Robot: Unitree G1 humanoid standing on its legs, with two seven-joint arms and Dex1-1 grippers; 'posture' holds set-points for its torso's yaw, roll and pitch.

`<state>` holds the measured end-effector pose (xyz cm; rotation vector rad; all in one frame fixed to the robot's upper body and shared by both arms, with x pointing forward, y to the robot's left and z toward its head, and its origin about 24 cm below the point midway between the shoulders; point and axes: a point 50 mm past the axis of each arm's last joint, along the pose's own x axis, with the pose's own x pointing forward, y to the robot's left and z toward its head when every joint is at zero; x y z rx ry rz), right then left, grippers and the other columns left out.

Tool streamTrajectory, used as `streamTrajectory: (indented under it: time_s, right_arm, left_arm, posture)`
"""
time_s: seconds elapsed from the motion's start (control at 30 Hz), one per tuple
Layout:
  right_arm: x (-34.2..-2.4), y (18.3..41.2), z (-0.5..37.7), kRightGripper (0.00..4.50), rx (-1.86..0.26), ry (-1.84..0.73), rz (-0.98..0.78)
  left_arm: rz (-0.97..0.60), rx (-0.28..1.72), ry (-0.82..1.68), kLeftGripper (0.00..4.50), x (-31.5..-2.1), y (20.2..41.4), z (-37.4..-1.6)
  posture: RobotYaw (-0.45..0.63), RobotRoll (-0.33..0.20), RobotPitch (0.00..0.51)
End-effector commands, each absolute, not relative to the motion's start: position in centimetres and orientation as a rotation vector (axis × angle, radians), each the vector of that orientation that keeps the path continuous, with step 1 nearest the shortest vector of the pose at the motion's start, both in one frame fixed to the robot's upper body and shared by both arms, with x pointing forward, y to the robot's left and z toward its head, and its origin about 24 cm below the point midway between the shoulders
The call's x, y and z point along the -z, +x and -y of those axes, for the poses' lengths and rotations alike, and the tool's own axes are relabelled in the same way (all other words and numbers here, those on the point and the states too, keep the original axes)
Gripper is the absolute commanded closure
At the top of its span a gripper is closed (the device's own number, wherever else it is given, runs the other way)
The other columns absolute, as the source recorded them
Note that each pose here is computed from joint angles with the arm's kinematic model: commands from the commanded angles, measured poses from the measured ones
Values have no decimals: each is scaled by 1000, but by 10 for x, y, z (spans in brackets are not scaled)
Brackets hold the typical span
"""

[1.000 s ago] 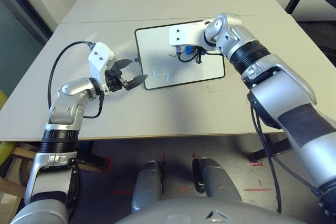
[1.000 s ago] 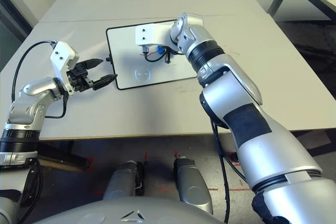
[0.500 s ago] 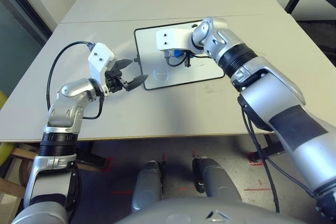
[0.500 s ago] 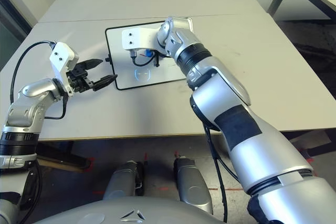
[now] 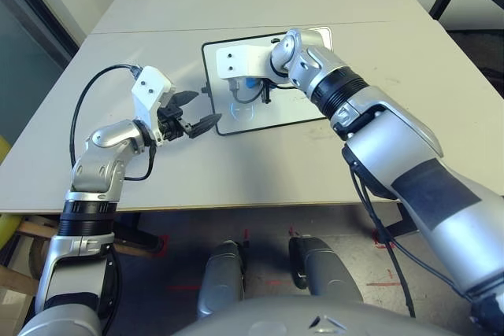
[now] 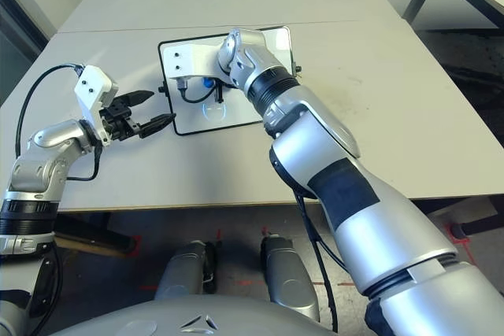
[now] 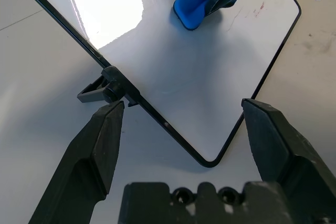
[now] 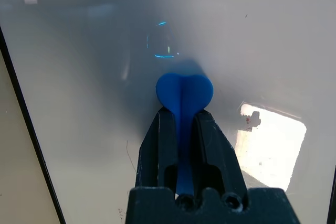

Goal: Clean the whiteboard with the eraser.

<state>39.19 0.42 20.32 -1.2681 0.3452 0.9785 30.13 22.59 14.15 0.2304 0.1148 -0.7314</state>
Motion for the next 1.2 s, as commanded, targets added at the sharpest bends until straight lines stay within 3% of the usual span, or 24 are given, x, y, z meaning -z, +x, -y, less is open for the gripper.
streamTrajectory:
  time_s: [0.03, 1.2]
  right_arm:
    - [-204, 392, -7, 4359, -975, -1274, -332]
    - [-190, 410, 82, 4359, -865, -1422, -563]
  left_arm:
    - [-113, 730, 220, 0, -141, 299, -226]
    - [-106, 751, 220, 0, -143, 304, -220]
  posture:
    - [34, 0, 105]
    - [-3, 0, 105]
